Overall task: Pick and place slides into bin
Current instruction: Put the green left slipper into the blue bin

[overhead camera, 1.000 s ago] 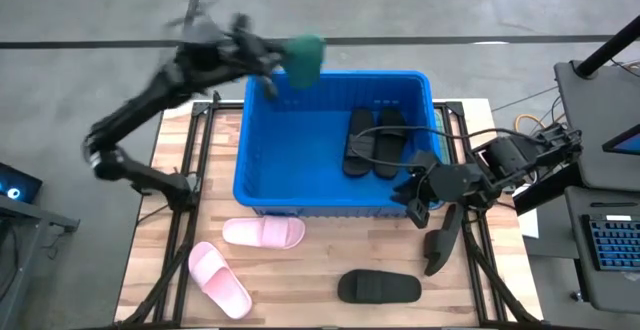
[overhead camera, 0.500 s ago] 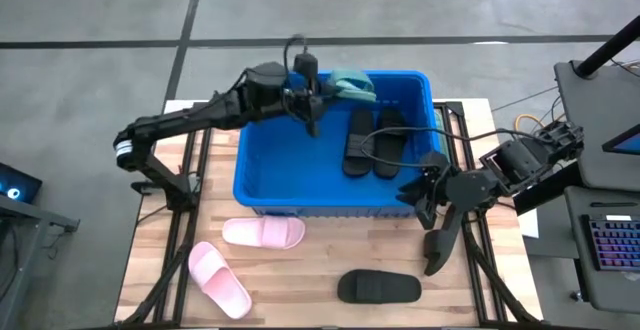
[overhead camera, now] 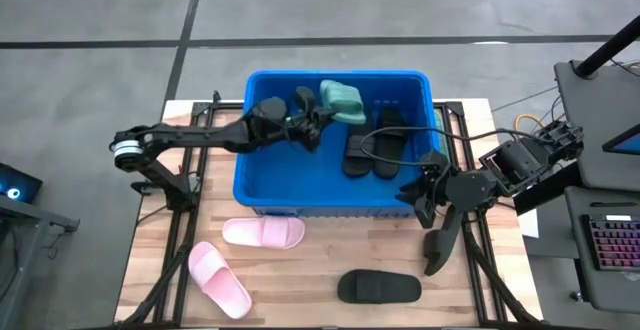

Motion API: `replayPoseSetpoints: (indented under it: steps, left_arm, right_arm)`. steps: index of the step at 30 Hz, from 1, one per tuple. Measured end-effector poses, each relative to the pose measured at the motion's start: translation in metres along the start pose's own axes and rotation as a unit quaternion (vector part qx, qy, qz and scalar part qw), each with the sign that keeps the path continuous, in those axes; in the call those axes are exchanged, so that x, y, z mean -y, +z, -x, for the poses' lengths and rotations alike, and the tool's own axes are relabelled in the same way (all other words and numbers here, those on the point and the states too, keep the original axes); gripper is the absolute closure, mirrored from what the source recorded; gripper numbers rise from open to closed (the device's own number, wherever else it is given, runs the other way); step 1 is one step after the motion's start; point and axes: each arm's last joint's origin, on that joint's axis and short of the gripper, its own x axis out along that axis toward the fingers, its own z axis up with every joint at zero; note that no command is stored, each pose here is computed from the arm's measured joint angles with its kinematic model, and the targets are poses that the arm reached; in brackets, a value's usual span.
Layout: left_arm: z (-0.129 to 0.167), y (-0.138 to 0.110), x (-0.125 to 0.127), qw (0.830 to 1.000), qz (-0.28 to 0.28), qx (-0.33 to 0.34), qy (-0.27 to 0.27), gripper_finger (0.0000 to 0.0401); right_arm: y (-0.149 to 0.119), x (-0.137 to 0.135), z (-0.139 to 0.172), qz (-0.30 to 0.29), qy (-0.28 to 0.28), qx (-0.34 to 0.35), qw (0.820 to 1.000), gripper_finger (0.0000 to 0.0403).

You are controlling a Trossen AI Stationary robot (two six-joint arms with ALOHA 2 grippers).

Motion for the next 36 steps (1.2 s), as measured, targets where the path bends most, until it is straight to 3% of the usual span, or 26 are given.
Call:
replayPoseSetpoints:
  steps: [5,12,17,23,33,36]
  left_arm:
    - [0.005,-0.010,0.021,0.999,-0.017,0.013,-0.040,0.0371]
    - [0.004,-0.021,0.037,0.991,-0.099,0.024,-0.085,0.0373]
    - [0.004,-0.027,0.037,0.991,-0.085,0.039,-0.093,0.0373]
    - [0.006,-0.031,0.041,0.992,-0.026,0.058,-0.111,0.0373]
    - [0.014,-0.046,0.064,0.986,-0.025,0.040,-0.163,0.0373]
    - [0.011,-0.050,0.072,0.985,-0.047,0.039,-0.163,0.0373]
  right_arm:
    - [0.000,0.000,0.000,-0.006,-0.003,0.006,1.000,0.0284]
    - [0.001,0.001,-0.001,-0.024,-0.005,0.008,1.000,0.0284]
    - [0.002,0.001,-0.001,-0.030,-0.004,0.008,0.999,0.0284]
    - [0.002,0.001,-0.001,-0.034,-0.005,0.008,0.999,0.0284]
    - [0.002,0.001,-0.001,-0.034,-0.004,0.008,0.999,0.0284]
    - [0.002,0.001,-0.001,-0.037,-0.004,0.008,0.999,0.0284]
